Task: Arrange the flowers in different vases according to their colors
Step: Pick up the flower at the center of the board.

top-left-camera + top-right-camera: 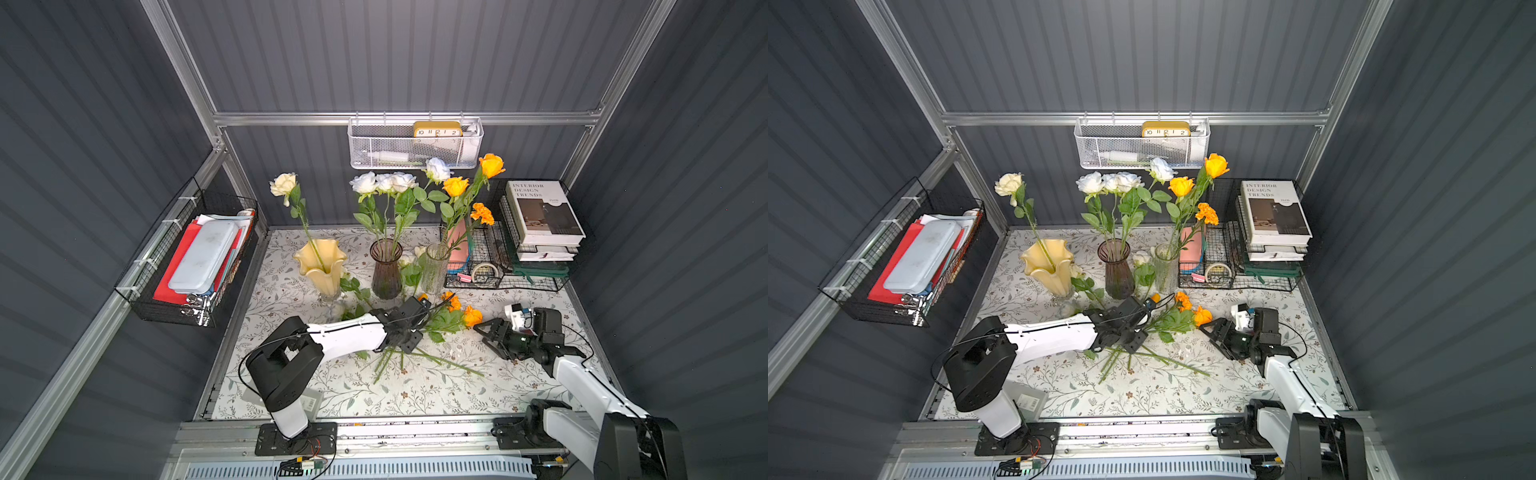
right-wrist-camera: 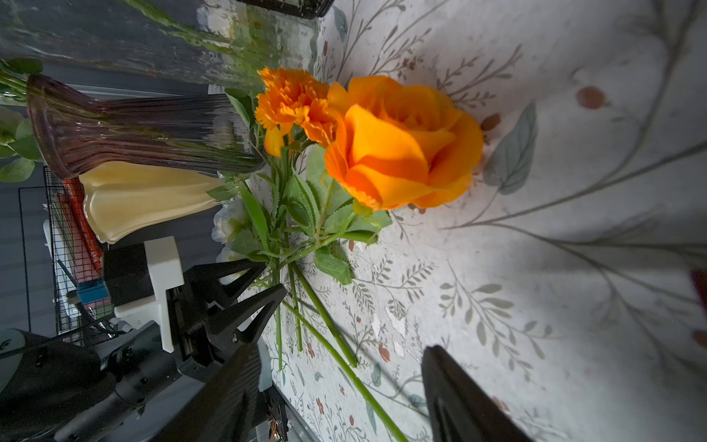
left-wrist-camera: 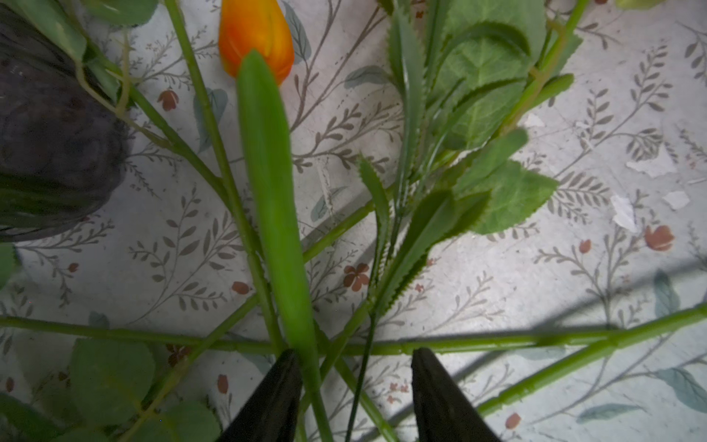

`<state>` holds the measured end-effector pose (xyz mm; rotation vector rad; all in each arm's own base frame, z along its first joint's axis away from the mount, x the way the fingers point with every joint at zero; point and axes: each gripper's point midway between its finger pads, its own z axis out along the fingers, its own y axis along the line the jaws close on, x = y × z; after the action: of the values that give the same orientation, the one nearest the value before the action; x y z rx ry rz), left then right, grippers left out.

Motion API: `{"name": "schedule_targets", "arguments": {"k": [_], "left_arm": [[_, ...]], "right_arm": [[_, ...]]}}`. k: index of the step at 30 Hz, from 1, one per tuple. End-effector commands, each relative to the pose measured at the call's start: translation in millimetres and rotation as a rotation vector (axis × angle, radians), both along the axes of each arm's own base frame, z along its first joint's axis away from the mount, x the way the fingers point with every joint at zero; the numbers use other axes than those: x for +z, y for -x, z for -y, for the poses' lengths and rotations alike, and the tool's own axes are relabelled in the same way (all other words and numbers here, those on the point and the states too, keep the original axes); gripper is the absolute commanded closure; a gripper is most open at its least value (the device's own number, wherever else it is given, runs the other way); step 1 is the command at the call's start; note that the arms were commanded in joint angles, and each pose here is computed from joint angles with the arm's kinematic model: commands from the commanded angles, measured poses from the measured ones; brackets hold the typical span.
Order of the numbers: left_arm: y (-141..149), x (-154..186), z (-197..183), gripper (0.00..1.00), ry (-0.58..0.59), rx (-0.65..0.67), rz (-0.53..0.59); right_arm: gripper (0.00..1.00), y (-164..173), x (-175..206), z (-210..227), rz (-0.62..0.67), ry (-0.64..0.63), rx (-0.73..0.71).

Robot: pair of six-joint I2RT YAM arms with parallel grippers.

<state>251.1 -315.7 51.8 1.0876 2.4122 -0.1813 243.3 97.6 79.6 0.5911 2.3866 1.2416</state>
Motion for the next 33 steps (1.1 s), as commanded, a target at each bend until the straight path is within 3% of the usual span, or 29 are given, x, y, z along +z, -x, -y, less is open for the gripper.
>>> {"name": "schedule_targets", "arguments": {"k": [1,18,25,33], "left_arm": [[-1,26,5,0.49,0.057,-0.021,0.05],[2,5,11,0.51,0.035,-0.05,0.008],[6,-15,11,0.59,0.012,-0.058,-0.032],[2,-13,15,0.76,0.021,-0.064,-0.013]], "right_arm": [[0.28,2,-1,-2,0.007,-0.007,0.014],[0.28,2,-1,-2,0.006,-0.008,0.013],[0.28,3,-1,-2,0.007,-0.004,0.012],[0.28,3,-1,-2,0.006,-0.004,0.01]]}}
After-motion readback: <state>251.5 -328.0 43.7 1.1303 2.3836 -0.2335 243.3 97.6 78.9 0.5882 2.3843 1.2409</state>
